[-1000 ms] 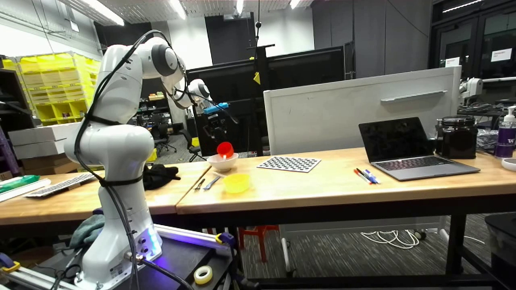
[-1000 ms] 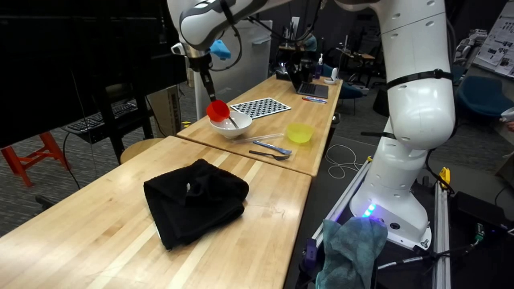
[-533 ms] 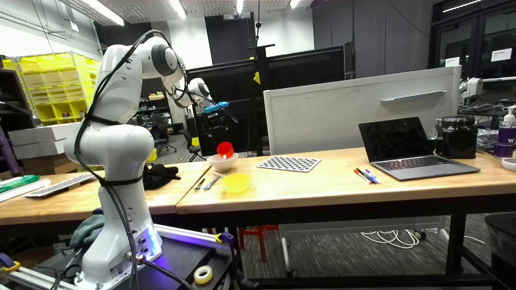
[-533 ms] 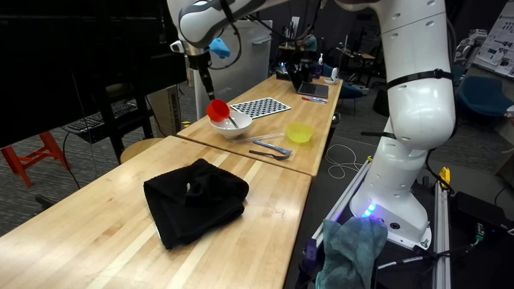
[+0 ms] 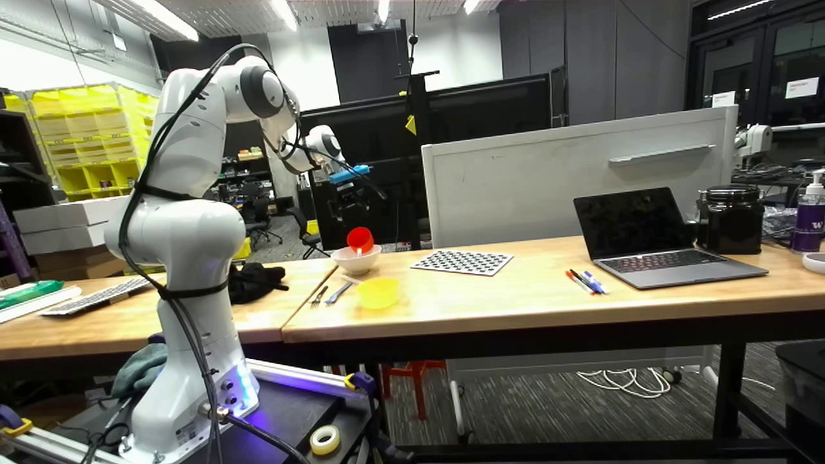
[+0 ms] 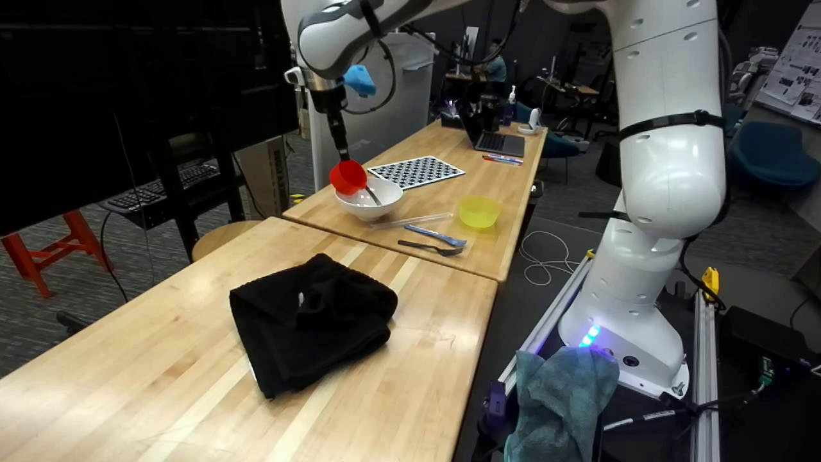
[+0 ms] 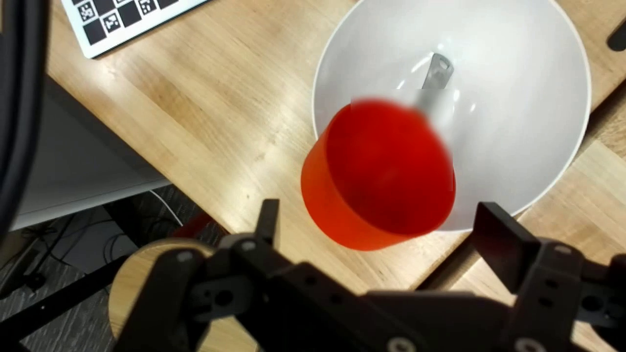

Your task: Pick up the small orange pot and put it inside the white bowl

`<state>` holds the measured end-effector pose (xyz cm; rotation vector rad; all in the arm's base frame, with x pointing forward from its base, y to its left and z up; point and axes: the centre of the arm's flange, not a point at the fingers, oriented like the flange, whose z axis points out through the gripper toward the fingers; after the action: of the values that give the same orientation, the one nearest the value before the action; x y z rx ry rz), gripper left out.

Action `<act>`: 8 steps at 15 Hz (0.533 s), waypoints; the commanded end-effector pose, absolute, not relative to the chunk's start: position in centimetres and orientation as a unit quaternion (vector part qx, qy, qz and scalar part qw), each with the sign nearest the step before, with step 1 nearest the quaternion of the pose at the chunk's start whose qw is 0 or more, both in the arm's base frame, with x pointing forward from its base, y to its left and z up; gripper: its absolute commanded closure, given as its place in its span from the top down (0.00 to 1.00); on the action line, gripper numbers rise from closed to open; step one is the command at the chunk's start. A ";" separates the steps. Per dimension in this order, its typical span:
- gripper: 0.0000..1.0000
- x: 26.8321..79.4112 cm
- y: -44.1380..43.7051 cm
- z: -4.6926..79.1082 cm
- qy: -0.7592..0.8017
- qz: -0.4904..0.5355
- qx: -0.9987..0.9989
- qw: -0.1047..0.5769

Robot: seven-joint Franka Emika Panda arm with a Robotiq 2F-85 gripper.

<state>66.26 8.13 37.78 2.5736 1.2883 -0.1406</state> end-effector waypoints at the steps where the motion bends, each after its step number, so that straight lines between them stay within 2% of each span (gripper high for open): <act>1: 1.00 62.2 4.6 36.3 0.414 -0.026 0.903 0.116; 8: 1.00 54.4 -3.7 32.3 0.366 0.066 0.921 0.112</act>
<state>60.57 -1.05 32.59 2.6973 1.1193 0.0942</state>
